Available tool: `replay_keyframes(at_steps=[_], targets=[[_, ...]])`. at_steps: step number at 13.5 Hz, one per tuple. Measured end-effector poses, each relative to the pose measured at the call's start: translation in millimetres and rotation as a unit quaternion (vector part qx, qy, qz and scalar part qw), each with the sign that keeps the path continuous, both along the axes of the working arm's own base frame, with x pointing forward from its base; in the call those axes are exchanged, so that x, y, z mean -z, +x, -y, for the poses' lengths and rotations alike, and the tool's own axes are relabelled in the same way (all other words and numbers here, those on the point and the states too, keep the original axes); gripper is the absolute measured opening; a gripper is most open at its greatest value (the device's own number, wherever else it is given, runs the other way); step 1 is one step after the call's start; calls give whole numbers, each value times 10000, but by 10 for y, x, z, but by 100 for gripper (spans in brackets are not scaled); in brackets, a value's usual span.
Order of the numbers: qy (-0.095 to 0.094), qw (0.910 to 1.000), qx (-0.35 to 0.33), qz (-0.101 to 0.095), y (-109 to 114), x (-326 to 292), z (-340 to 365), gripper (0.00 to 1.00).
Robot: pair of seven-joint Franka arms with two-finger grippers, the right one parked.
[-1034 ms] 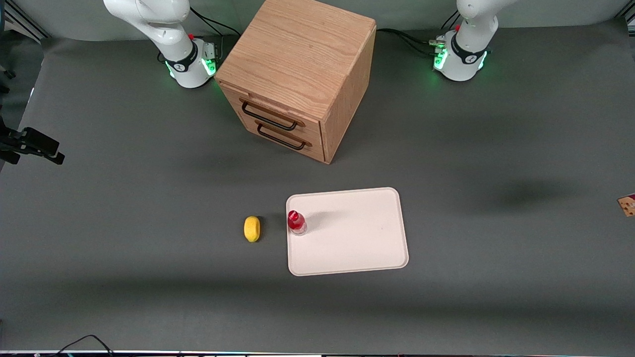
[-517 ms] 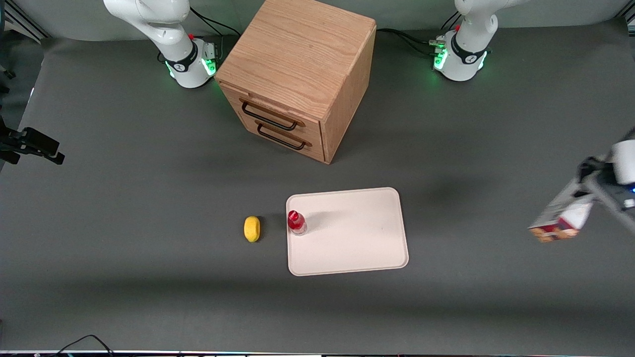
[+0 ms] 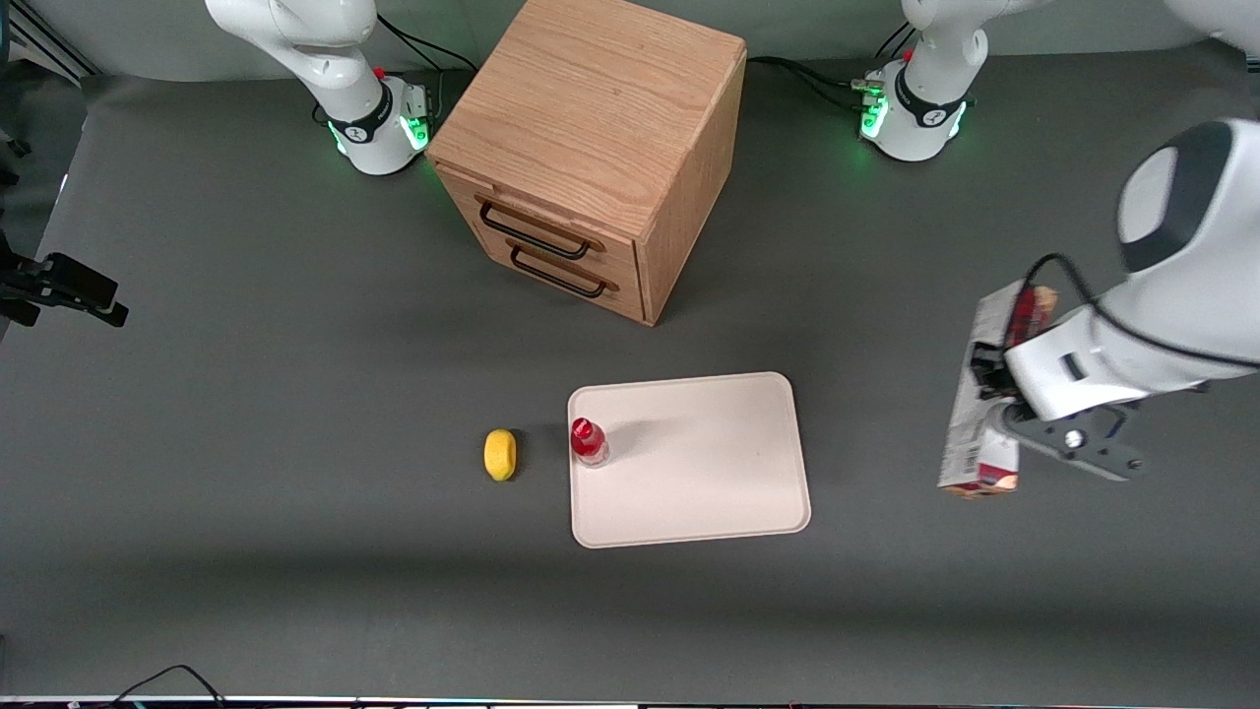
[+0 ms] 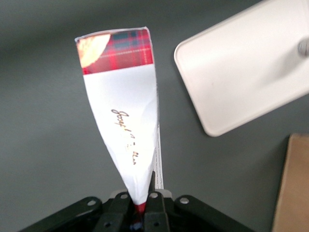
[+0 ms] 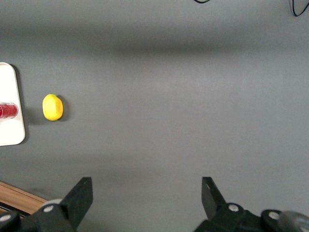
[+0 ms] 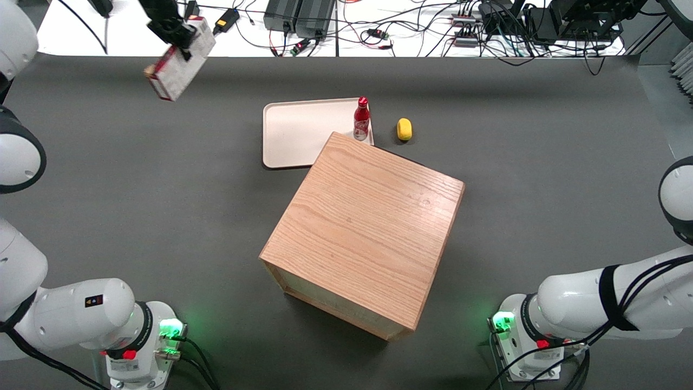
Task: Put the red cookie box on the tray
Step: 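Carry the held cookie box over to the white tray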
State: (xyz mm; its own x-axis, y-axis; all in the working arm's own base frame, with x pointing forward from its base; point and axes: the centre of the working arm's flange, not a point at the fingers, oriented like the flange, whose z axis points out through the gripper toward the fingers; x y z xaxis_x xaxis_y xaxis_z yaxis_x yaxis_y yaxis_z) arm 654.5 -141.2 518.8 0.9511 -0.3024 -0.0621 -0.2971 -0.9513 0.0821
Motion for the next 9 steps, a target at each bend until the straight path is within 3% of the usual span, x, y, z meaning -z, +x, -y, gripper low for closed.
replay_keyframes(at_steps=[4,9], targets=[[129,9963,-843,-53,-42,410,625,6],[251,9905,-1318,293,-250,1056,1458,6]])
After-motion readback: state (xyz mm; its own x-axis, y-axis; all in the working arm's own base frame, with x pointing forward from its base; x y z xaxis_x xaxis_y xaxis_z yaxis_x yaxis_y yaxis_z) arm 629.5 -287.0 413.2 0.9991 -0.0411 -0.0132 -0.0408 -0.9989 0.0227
